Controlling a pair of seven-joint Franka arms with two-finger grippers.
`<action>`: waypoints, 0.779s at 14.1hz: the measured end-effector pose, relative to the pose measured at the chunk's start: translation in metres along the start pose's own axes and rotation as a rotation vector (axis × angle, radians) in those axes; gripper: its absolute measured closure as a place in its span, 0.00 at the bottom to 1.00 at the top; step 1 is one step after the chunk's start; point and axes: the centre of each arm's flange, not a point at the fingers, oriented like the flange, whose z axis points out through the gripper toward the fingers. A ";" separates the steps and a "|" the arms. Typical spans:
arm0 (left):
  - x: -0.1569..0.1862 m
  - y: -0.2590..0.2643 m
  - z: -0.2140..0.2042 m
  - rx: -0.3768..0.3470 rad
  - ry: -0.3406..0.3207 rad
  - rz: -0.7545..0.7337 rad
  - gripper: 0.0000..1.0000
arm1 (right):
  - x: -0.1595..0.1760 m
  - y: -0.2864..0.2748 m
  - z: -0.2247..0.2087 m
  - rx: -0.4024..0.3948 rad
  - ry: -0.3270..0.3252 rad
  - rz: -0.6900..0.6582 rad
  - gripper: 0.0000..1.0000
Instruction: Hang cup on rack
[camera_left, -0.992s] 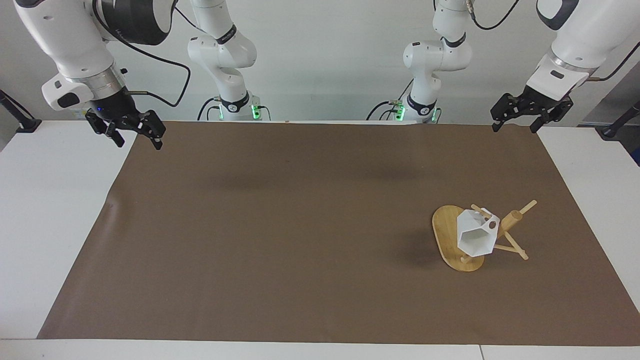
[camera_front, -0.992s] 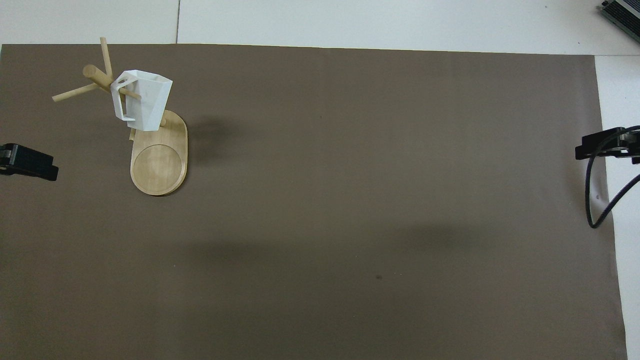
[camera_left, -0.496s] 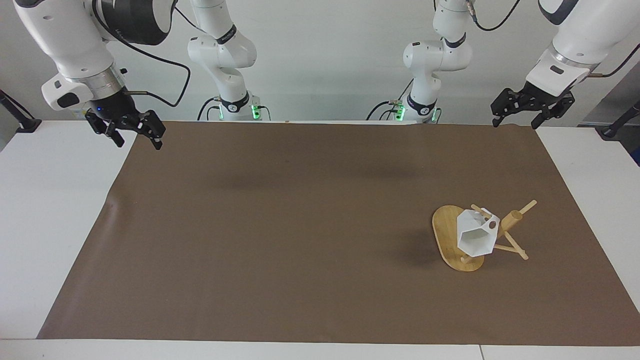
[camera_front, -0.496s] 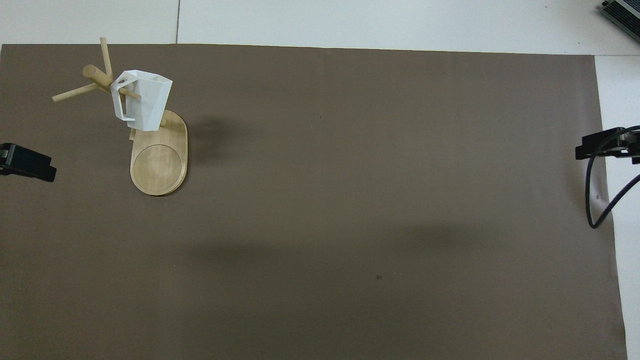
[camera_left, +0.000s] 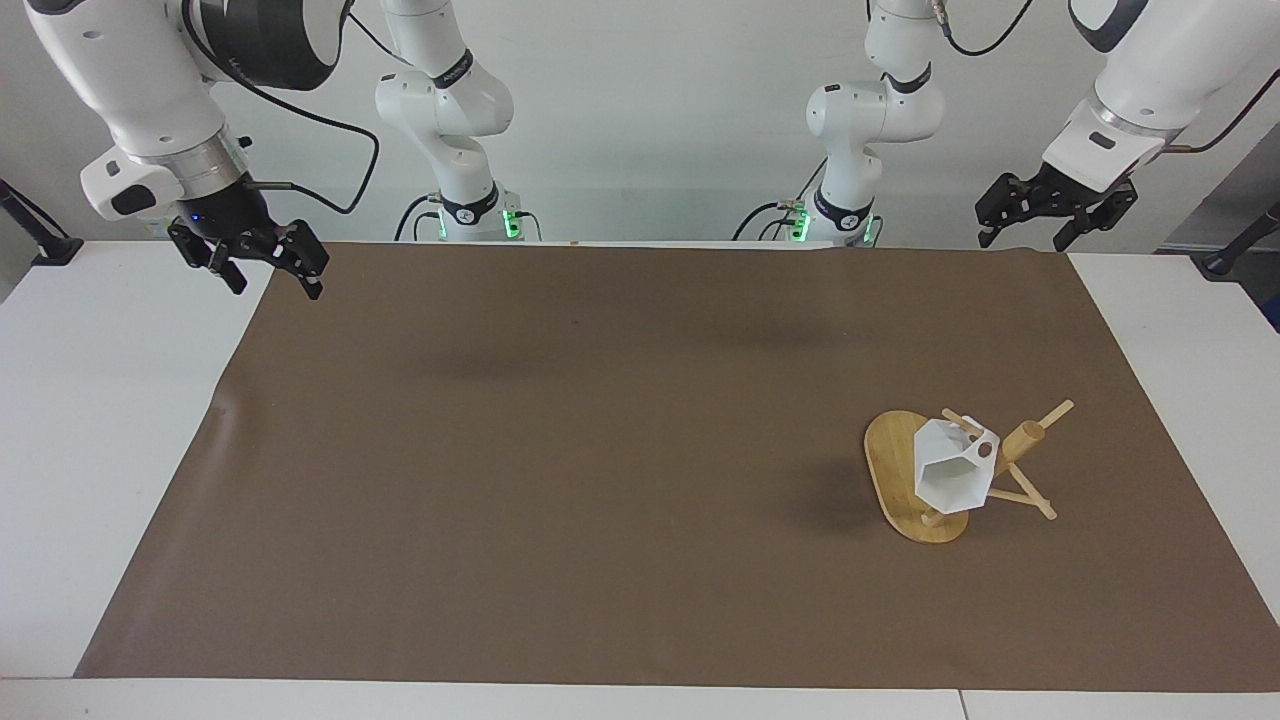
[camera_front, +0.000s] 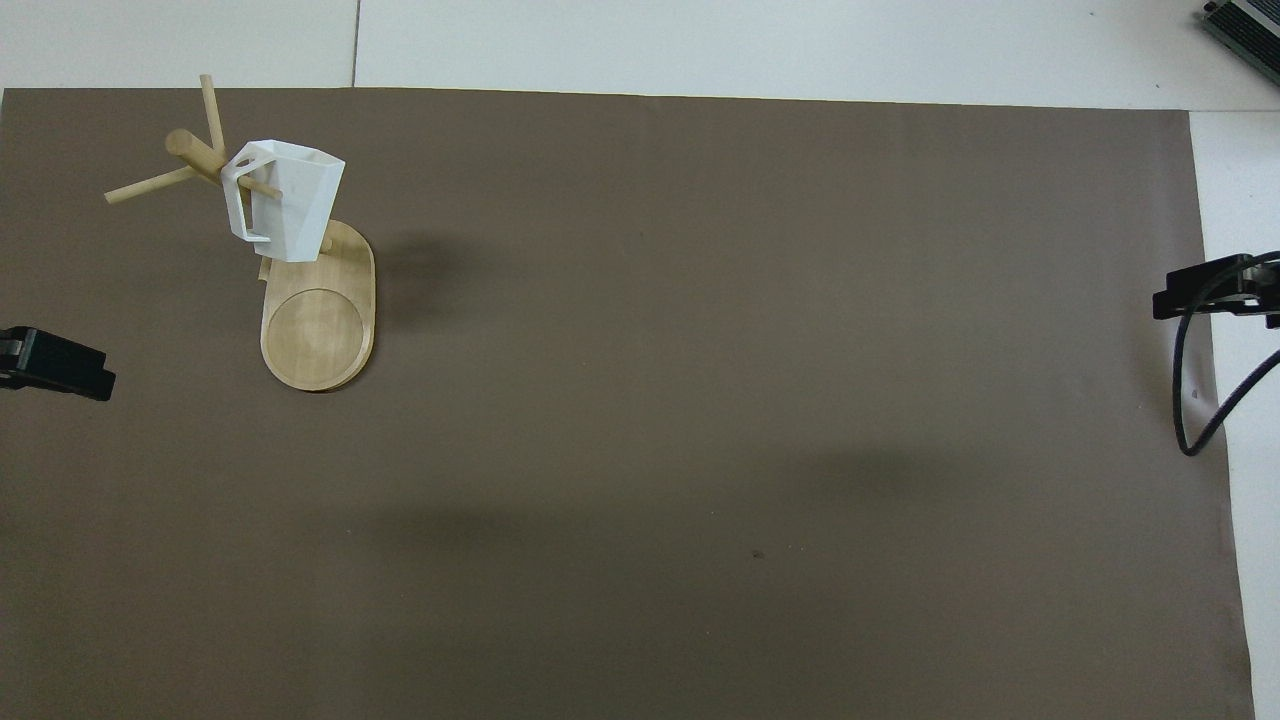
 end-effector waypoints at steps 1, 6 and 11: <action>0.000 0.000 0.000 0.000 0.000 0.000 0.00 | 0.000 0.002 0.000 0.000 0.000 0.003 0.00; 0.005 -0.001 -0.003 0.004 0.045 0.000 0.00 | 0.000 0.005 0.000 -0.001 0.004 0.009 0.00; 0.012 -0.002 -0.006 0.010 0.108 -0.002 0.00 | 0.000 0.015 0.000 -0.002 0.004 0.027 0.00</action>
